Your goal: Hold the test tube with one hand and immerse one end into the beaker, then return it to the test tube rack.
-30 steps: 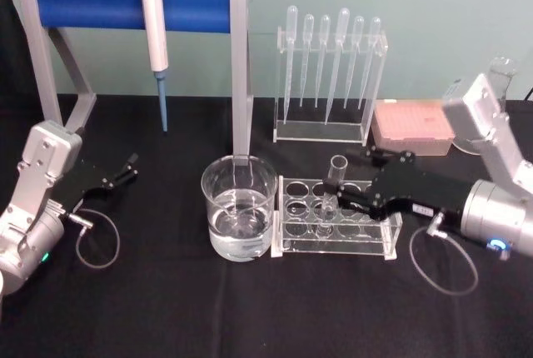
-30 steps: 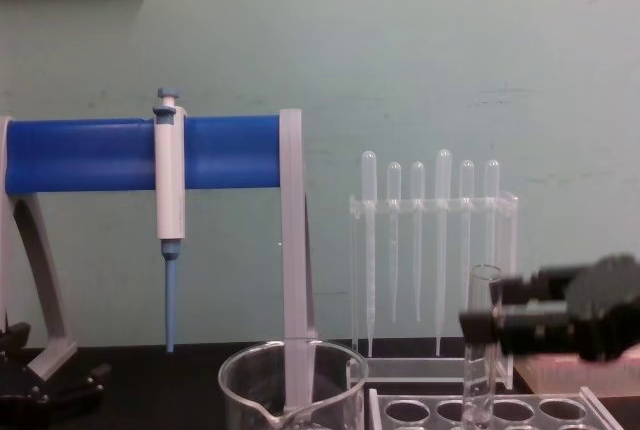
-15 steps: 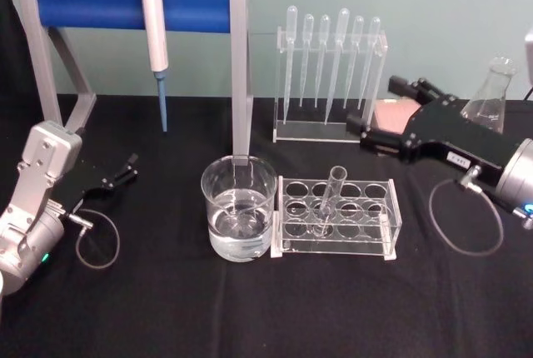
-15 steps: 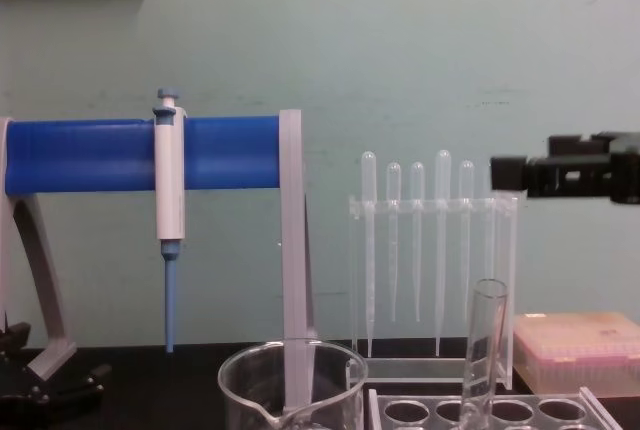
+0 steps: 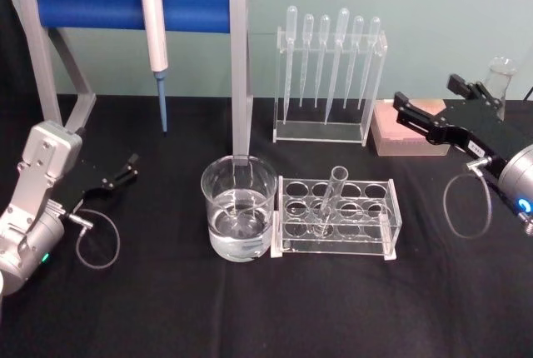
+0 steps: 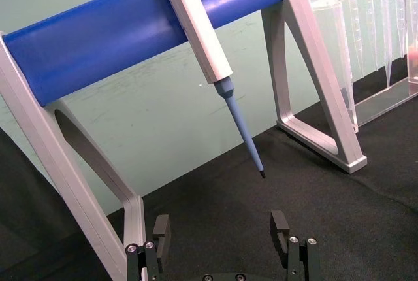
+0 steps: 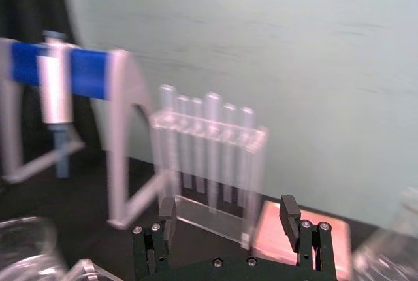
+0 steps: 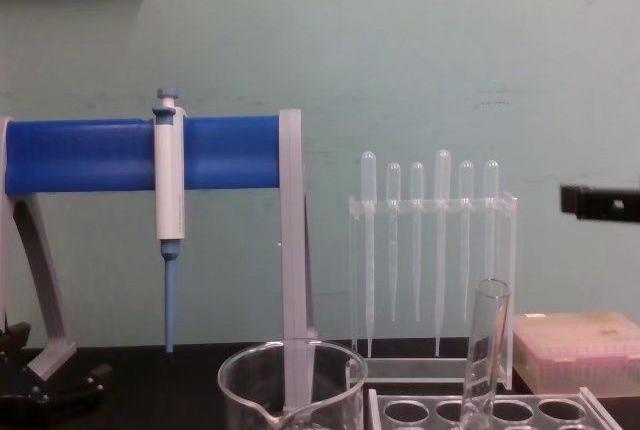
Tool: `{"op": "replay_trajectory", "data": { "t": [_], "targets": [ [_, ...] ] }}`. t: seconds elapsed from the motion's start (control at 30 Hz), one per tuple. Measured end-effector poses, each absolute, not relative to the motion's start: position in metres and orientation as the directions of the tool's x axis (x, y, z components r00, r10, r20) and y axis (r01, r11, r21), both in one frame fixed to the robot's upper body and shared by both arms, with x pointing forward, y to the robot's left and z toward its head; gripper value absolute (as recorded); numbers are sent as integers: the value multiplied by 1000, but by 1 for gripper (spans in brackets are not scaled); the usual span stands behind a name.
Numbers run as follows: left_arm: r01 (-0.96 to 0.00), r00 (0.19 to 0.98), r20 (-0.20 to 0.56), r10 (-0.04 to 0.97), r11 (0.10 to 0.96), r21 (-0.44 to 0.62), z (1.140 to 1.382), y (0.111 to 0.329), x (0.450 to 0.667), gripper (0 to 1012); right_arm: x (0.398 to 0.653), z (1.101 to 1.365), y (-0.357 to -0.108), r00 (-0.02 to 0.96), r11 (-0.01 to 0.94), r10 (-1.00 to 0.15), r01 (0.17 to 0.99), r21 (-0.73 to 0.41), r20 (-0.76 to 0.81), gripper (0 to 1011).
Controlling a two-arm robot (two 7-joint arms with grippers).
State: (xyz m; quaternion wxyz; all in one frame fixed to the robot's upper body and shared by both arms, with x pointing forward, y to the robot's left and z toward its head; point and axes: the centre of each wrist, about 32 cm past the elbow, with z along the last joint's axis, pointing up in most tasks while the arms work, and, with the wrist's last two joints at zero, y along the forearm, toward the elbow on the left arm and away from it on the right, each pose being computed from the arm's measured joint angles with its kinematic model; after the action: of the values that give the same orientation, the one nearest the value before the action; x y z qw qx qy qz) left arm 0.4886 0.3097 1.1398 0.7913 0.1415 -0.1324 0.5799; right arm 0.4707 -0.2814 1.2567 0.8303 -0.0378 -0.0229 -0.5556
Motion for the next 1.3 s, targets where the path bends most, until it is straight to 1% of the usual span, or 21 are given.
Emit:
{"op": "replay_trajectory", "data": {
  "t": [0.03,0.07,0.2,0.23,0.3,0.4,0.6,0.8,0.97,1.1,1.3],
  "targets": [
    [-955,292,374,880,287,70,1140,310,489,1000,471,1255,-280,360,358,-929,933,-40,79,1002],
    [-955,292,374,880,287,70,1140,310,489,1000,470,1251,-276,321,318,-944,947,-46,81,1003],
    [-955,292,374,880,287,70,1140,310,489,1000,470,1243,-269,241,236,-966,970,-59,98,1003],
    [-955,292,374,880,287,70,1140,310,489,1000,471,1238,-266,208,202,-972,977,-66,108,1003],
    [-955,292,374,880,287,70,1140,310,489,1000,471,1231,-261,168,159,-978,984,-83,122,1003],
    [-955,292,374,880,287,70,1140,310,489,1000,473,1222,-258,136,121,-981,987,-107,141,1003],
    [-955,292,374,880,287,70,1140,310,489,1000,477,1208,-255,115,92,-978,986,-139,171,1003],
    [-955,292,374,880,287,70,1140,310,489,1000,478,1201,-254,111,84,-977,985,-151,183,1002],
    [-955,292,374,880,287,70,1140,310,489,1000,479,1199,-255,126,98,-976,983,-158,180,1003],
    [-955,292,374,880,287,70,1140,310,489,1000,480,1196,-257,159,131,-973,978,-164,169,1003],
    [-955,292,374,880,287,70,1140,310,489,1000,480,1196,-257,156,128,-973,978,-163,169,1003]
  ]
}}
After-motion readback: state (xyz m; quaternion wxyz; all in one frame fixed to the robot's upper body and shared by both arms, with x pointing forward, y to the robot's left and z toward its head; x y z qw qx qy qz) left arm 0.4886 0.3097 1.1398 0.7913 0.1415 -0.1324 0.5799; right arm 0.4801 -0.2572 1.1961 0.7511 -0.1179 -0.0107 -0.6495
